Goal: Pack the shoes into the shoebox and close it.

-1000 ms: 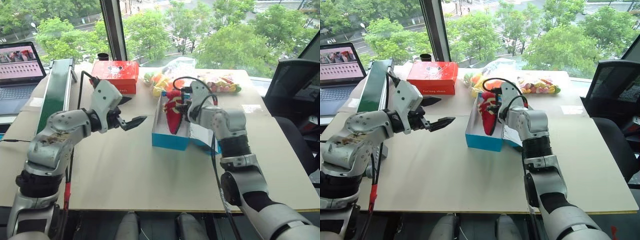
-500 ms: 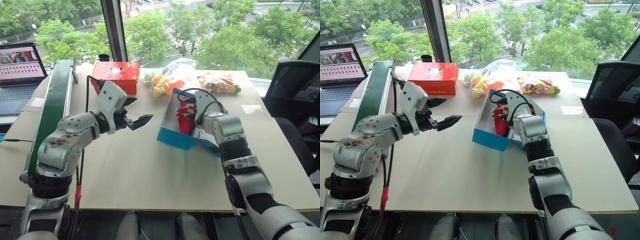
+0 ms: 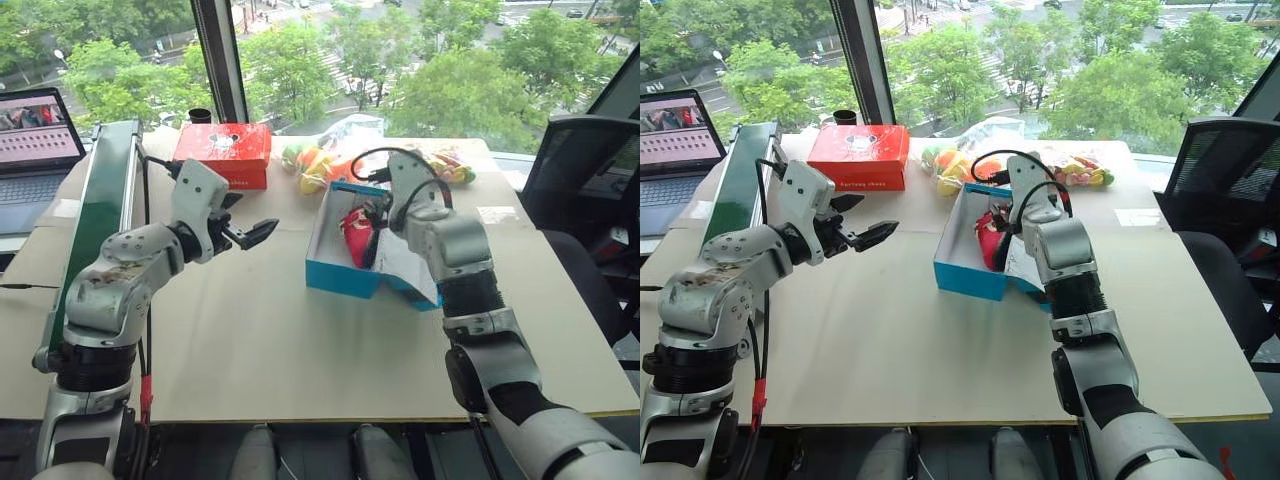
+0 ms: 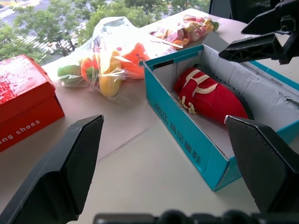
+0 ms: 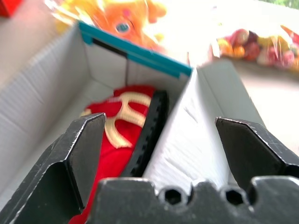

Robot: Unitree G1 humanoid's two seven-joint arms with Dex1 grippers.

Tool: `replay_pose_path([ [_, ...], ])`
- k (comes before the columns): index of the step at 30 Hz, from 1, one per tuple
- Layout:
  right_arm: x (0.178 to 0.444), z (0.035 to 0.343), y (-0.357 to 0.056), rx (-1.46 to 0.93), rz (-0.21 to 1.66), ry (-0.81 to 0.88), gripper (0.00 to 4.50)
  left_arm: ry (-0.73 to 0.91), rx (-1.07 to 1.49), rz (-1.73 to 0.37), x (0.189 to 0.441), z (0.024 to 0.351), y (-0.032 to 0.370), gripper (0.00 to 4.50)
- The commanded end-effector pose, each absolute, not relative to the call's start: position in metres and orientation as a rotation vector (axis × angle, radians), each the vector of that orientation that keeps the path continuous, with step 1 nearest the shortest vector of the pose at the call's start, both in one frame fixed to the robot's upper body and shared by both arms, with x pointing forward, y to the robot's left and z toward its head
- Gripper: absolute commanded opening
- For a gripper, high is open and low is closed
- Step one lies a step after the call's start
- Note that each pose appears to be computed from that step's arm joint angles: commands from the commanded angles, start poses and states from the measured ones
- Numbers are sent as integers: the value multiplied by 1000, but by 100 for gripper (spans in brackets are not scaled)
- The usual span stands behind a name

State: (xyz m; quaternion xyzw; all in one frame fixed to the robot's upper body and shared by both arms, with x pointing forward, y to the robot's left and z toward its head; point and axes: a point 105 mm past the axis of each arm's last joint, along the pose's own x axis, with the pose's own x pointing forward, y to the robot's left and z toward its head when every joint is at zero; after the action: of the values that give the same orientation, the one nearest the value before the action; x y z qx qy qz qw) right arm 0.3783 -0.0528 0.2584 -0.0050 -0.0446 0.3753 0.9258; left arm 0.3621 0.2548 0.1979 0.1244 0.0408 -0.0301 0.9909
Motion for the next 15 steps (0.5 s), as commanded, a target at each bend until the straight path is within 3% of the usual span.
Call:
replay_pose_path([
  [1,347,263,-46,-51,1006,-199,448,14,281,190,352,202,291,445],
  [4,346,225,-48,-147,1053,-121,448,11,271,262,342,184,298,445],
  [7,346,206,-48,-170,1079,-102,450,-15,168,318,334,174,306,448],
  [15,338,198,-22,-142,1159,-159,450,35,98,423,330,152,323,448],
])
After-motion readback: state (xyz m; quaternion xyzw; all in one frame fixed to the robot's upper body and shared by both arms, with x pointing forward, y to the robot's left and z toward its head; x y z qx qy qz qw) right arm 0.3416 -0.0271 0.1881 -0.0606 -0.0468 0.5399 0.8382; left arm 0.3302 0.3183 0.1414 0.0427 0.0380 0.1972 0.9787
